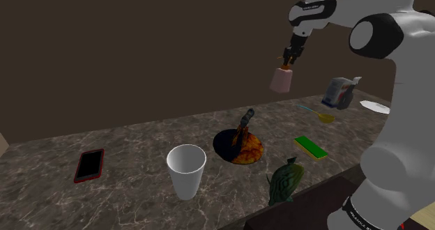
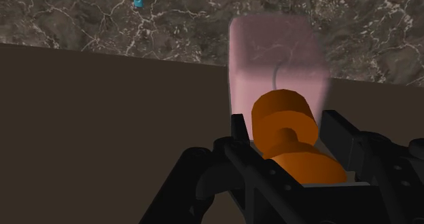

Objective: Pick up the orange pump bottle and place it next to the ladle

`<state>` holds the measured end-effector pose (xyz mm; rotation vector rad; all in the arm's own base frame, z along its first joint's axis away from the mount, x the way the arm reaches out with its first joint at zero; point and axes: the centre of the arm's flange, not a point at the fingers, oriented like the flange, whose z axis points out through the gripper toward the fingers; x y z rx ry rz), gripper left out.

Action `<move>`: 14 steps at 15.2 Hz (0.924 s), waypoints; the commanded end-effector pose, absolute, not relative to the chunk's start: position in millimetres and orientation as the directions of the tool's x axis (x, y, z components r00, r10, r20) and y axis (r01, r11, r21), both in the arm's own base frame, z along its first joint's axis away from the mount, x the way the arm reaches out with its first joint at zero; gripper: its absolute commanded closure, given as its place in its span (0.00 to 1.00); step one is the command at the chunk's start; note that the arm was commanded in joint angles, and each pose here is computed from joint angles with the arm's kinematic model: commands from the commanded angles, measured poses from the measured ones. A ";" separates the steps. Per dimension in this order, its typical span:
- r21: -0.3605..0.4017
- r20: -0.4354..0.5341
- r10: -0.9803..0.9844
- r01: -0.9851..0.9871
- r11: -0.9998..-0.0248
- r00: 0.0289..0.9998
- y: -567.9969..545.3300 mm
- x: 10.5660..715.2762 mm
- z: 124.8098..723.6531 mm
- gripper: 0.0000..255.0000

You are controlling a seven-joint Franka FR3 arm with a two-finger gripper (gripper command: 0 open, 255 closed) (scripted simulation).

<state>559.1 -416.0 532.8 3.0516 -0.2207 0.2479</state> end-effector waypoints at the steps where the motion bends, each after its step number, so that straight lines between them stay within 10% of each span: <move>1: 0.060 0.166 -0.136 -0.147 -0.987 0.977 -429.7 556.4 521.5 1.00; 14: 0.060 0.166 -0.136 -0.147 -0.987 0.977 -429.7 556.4 452.8 1.00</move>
